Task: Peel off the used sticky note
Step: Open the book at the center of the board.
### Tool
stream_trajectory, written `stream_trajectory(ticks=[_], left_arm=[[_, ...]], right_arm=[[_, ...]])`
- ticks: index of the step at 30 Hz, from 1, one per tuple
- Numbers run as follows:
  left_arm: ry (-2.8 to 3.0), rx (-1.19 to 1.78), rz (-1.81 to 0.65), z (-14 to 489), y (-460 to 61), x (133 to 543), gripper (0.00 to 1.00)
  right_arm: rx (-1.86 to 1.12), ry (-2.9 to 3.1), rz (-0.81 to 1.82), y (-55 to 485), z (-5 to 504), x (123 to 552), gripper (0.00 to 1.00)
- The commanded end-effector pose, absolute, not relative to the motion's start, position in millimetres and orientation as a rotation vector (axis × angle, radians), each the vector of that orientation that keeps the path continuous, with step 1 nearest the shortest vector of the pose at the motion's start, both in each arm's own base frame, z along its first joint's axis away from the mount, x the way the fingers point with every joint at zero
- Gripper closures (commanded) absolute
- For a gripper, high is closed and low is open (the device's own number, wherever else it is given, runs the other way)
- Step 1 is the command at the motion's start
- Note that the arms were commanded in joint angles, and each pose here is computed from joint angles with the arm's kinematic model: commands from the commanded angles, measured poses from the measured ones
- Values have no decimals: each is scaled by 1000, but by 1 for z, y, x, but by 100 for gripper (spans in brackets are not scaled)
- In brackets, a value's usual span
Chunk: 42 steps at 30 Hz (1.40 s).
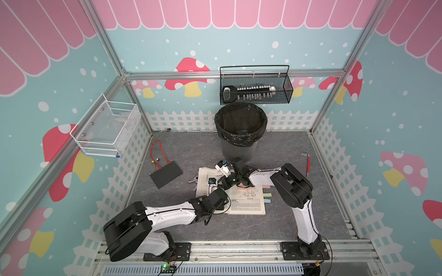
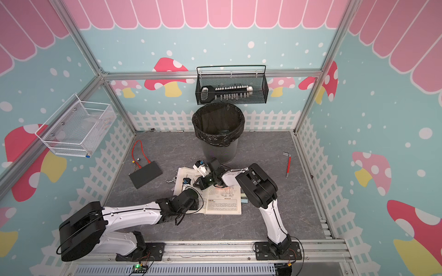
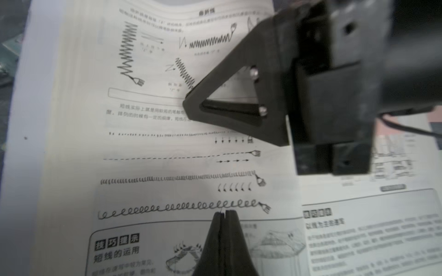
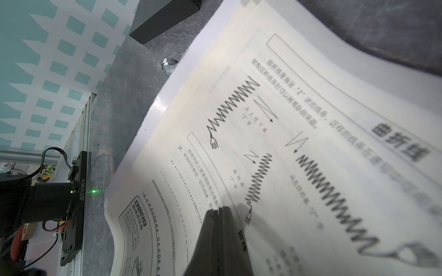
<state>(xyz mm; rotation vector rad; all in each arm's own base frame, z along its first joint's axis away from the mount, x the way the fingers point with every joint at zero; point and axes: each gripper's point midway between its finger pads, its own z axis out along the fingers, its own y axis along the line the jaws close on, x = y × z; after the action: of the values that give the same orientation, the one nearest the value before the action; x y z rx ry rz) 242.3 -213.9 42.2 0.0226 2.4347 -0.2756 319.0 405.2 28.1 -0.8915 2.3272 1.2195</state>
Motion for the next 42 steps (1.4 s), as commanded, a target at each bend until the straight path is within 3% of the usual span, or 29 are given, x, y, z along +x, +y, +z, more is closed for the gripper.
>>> stream_trajectory(ticks=[1, 17, 19, 24, 29, 36, 42], left_arm=[[2361, -59, -294, 52, -212, 260, 100], [2534, -132, -181, -19, -176, 239, 100], [2541, -139, -190, -20, -173, 234, 100], [2550, -160, -209, -19, -164, 224, 100], [2554, -167, -227, -17, -160, 217, 100], [2547, -180, -240, -16, -157, 215, 100], [2549, -181, -238, -16, -157, 215, 100]], right_arm=[[-900, 2433, 1165, 397, 0, 306, 100], [-866, 2424, 1124, 394, 22, 309, 100], [-832, 2416, 1058, 389, 38, 317, 91], [-639, 2417, 791, 348, 90, 339, 58], [-409, 2460, 700, 293, 105, 326, 33], [-144, 2558, 831, 247, 65, 274, 27], [24, 2504, 898, 235, 57, 276, 27]])
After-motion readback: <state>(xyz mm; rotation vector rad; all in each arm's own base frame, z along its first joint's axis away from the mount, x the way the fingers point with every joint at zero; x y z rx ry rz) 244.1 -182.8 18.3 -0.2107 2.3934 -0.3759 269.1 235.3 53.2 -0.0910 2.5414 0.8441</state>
